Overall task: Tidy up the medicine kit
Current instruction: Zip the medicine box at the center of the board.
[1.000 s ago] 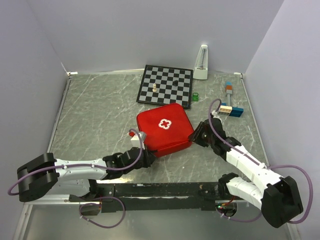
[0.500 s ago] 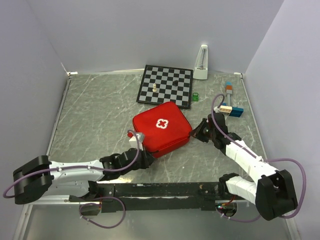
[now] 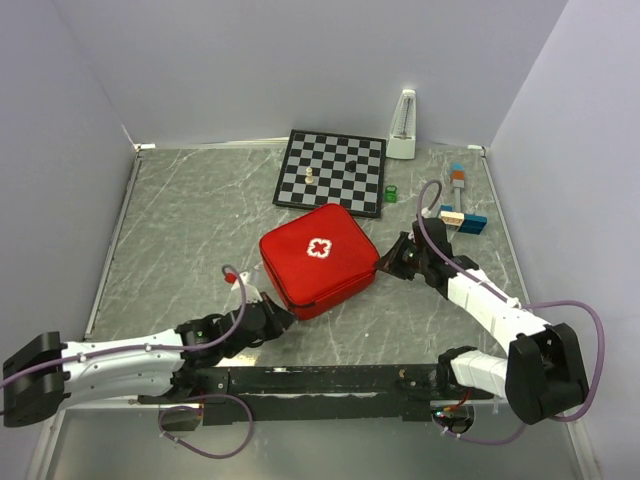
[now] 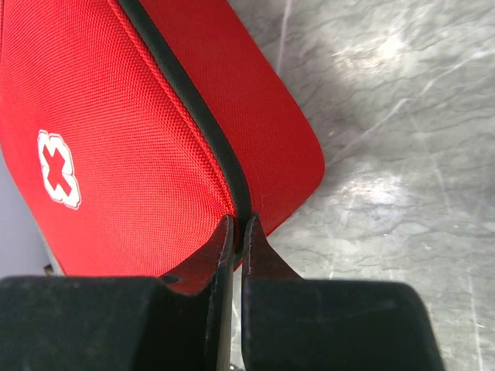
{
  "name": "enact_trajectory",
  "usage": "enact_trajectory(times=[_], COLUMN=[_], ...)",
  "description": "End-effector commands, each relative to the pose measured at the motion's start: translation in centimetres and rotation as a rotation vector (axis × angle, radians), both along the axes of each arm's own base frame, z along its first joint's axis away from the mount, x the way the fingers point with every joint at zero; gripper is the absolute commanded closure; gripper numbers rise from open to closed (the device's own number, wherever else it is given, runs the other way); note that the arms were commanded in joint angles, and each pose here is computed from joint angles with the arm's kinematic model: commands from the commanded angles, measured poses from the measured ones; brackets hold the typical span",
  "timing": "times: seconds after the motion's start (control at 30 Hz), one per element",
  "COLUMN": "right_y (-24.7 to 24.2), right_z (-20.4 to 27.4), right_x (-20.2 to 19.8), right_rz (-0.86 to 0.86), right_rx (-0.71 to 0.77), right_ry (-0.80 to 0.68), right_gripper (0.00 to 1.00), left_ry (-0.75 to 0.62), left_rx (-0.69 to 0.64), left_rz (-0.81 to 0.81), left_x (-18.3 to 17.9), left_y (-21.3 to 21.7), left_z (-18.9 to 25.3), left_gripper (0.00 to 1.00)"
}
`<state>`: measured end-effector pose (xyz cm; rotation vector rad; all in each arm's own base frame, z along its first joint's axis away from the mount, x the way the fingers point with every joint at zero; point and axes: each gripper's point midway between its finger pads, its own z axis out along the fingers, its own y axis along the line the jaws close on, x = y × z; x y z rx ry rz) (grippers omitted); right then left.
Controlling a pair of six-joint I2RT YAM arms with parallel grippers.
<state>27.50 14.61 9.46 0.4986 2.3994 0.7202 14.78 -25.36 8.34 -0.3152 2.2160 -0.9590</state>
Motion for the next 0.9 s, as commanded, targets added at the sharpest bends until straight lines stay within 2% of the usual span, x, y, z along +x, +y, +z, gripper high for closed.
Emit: enact_trajectory(times=[0.0, 0.1, 0.13, 0.2, 0.23, 0.3, 0.57, 0.73, 0.87], right_y=[-4.1, -3.5, -3.1, -2.4, -2.1, -1.4, 4.3, 6.4, 7.3], right_z=[0.7, 1.8, 2.3, 3.9, 4.3, 4.9, 2.9, 2.6, 2.2], right_x=[3.4, 3.7, 3.5, 3.0, 2.5, 1.3, -5.4, -7.2, -8.0], right_rz=[-0.125, -0.08, -0.059, -0.032, -0.019, 0.009, 0.158, 0.213, 0.235], right_rx=[-0.153, -0.141, -0.132, -0.117, -0.114, -0.111, 0.013, 0.077, 0.075], right_ry=[-0.089, -0.127, -0.141, -0.191, -0.191, -0.183, -0.087, -0.042, -0.003], right_gripper=[1.0, 0.98, 0.86, 0.55, 0.44, 0.34, 0.28, 0.26, 0.25], left_ry=[0.096, 0.061, 0.041, 0.024, 0.023, 0.016, -0.011, -0.048, -0.075], left_rx=[0.218, 0.186, 0.185, 0.193, 0.208, 0.231, 0.242, 0.207, 0.155], left_rz=[0.205, 0.199, 0.176, 0.142, 0.121, 0.081, -0.101, -0.215, -0.274], left_x=[-0.4, 0.0, 0.1, 0.1, 0.1, 0.1, -0.2, -0.5, -0.9], left_y=[7.2, 7.0, 6.6, 6.0, 5.6, 4.7, 0.3, -2.9, -5.0], left_z=[-5.6, -4.6, -4.2, -3.7, -3.7, -3.7, -3.6, -2.2, -1.1], left_gripper=[0.99, 0.99, 0.99, 0.99, 0.99, 0.99, 0.99, 0.99, 0.99])
